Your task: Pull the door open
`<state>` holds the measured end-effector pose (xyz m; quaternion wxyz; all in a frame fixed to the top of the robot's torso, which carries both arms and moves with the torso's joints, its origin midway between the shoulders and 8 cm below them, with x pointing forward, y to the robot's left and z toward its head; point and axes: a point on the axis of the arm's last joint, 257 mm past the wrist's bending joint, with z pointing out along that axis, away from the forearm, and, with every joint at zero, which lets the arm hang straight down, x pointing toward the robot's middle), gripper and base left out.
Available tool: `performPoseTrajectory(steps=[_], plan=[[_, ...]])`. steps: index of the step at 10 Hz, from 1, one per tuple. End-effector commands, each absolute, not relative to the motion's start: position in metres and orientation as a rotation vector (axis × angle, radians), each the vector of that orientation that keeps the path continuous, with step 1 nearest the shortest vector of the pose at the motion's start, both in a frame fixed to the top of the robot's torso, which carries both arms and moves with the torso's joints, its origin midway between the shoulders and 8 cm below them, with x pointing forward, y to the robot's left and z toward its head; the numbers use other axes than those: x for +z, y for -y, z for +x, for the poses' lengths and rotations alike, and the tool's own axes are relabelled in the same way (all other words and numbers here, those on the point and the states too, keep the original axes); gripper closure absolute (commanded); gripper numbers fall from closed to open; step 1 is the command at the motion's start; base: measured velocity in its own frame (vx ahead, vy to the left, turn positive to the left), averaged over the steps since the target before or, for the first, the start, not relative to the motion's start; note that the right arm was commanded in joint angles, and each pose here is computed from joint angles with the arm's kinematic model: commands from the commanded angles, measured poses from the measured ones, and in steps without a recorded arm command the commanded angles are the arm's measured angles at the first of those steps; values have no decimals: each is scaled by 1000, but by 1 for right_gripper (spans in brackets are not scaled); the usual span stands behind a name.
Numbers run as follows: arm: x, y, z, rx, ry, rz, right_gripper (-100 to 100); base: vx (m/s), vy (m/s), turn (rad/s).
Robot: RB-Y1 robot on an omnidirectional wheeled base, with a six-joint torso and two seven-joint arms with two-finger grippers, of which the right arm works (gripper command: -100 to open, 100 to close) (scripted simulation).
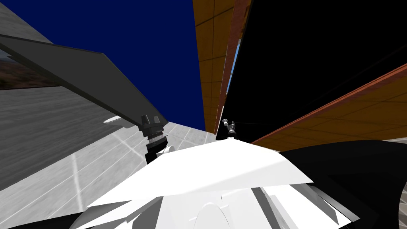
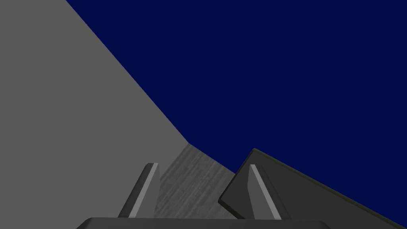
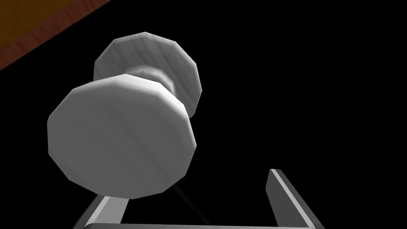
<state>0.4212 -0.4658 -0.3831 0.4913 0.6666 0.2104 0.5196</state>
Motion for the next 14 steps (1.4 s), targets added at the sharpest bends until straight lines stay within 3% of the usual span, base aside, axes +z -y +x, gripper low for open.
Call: performPoseTrajectory(steps=[1, 14], plan=[[-383, 449, 429, 1332, -460, 1648, -100, -53, -13, 51], [-383, 442, 424, 1551, -114, 1774, -100, -48, -14, 55]])
